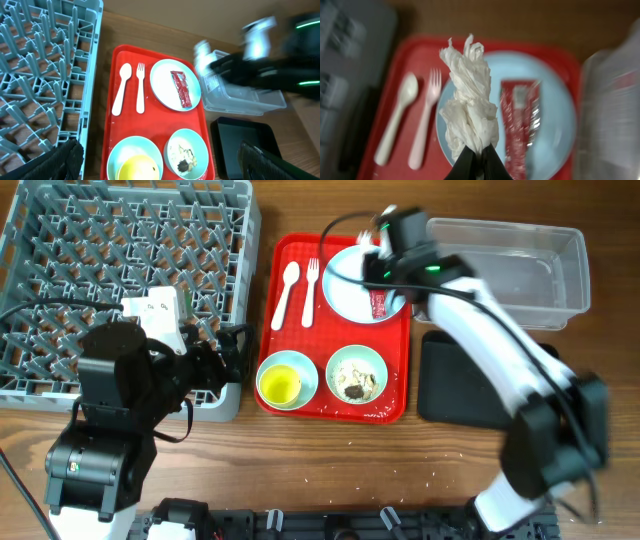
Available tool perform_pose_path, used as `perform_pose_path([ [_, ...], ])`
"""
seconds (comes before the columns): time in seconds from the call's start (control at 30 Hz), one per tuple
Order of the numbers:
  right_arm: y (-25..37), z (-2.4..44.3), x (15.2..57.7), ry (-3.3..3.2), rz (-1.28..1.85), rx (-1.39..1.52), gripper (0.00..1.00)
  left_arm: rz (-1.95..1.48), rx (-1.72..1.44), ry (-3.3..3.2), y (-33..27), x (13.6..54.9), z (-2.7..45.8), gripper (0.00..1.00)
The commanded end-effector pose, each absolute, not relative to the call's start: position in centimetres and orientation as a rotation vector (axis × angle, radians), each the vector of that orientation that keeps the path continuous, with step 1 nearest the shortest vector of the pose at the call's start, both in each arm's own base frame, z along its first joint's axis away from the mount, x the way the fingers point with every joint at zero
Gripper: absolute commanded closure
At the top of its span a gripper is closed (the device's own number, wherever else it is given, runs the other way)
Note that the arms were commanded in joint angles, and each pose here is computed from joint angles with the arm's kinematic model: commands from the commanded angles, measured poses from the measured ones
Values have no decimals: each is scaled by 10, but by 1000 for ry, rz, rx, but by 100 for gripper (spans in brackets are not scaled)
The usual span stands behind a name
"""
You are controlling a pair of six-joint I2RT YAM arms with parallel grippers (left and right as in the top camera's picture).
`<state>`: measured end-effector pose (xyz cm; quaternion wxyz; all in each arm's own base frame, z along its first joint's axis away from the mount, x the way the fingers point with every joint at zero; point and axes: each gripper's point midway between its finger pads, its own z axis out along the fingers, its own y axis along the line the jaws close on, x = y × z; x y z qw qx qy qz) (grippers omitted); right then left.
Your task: Sort waste into correct bins and load items into the dishwasher rack
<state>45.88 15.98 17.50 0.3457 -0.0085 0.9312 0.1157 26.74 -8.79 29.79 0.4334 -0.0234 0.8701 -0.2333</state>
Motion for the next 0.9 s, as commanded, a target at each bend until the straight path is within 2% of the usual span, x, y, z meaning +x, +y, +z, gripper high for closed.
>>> perform_pose_path([
  [0.0,82,230,461,2295,80,185,96,-590,-18,2142,-91,266,308,0],
  [0.1,37,195,456,2398,-55,291,96,-590,-18,2142,-91,266,308,0],
  [0.13,31,183,455,2427,-74,306,91,-590,-18,2142,-91,266,308,0],
  [0.17,20,168,456,2463,-119,323,73,-590,-18,2142,-91,266,308,0],
  [0.23,16,158,457,2485,-124,330,28,-590,-18,2142,-91,266,308,0],
  [0.27,22,163,456,2488,-77,316,23,-590,-18,2142,-91,266,308,0],
  [0.4,93,198,451,2441,286,55,21,-590,-18,2142,-91,266,308,0],
  [0.53,160,194,443,2412,307,-239,21,-590,-18,2142,-91,266,308,0],
  [0.7,154,160,468,2415,89,-142,20,-590,-18,2142,-91,266,308,0],
  [0.87,148,80,481,2542,16,-121,21,-590,-18,2142,-91,266,308,0],
])
